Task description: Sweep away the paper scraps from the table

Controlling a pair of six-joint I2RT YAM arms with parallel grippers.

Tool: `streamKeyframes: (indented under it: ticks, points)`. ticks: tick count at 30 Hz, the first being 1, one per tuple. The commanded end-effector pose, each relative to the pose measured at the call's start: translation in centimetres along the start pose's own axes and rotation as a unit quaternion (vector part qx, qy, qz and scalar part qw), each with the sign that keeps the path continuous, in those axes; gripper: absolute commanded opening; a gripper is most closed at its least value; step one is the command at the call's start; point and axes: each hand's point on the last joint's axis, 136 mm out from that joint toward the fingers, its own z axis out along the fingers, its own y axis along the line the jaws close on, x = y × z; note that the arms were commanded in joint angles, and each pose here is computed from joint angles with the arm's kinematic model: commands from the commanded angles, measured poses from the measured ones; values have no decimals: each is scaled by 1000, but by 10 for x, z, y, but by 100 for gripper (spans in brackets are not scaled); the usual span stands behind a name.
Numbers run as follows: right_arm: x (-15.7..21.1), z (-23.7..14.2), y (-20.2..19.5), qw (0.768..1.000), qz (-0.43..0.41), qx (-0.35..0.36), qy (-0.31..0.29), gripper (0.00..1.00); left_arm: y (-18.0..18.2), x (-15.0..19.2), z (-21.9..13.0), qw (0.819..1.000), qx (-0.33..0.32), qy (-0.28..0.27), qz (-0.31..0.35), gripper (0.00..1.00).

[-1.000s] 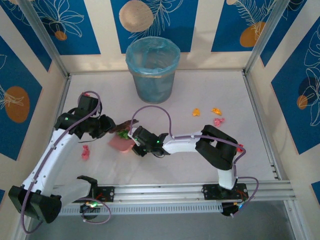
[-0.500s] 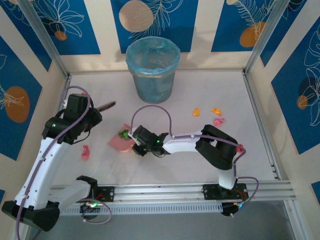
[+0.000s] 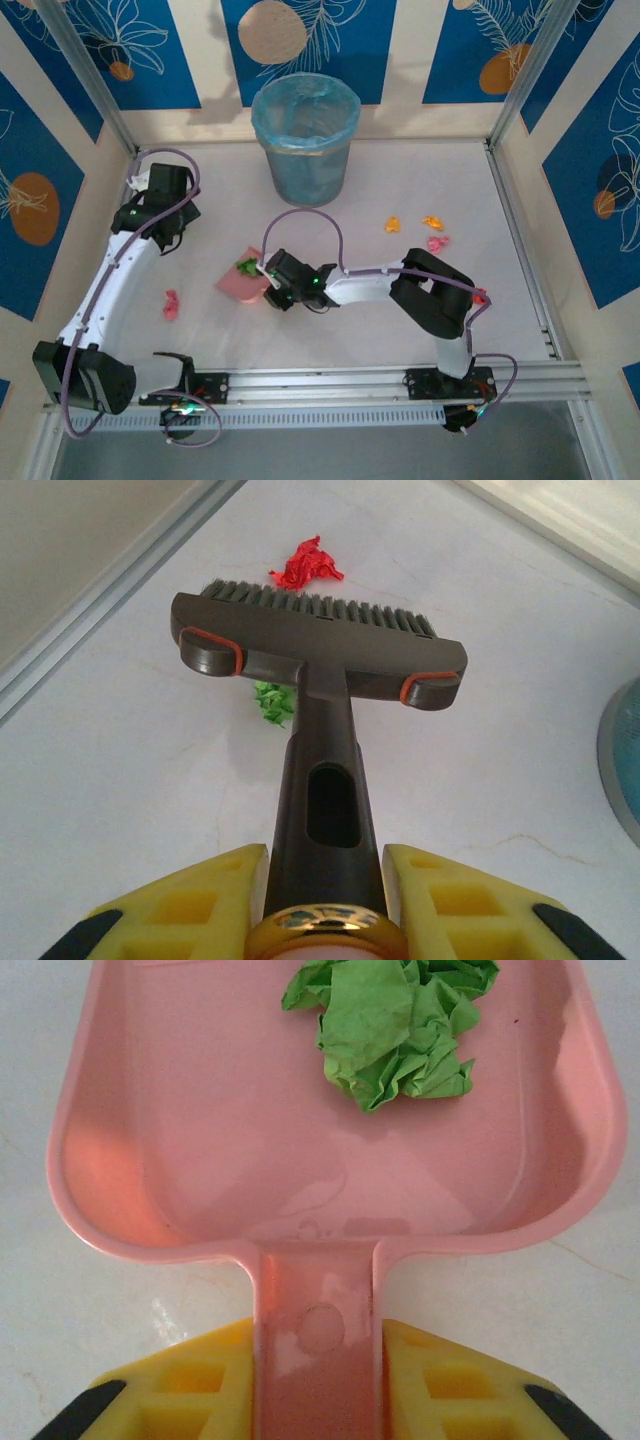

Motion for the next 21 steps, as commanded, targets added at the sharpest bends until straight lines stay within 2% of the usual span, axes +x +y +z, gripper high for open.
streamKeyframes:
  ticks: [1, 12, 21]
  points:
    - [37, 7, -11, 998, 16, 13, 66, 0, -1, -17, 3, 999, 1, -33, -6, 0]
    - [37, 2, -10, 998, 13, 17, 61, 0, -1, 15, 39, 1000, -6, 22, -3, 0]
    - [39, -2, -9, 998, 8, 27, 56, 0, 2, 42, 48, 998, 2, 60, -15, 0]
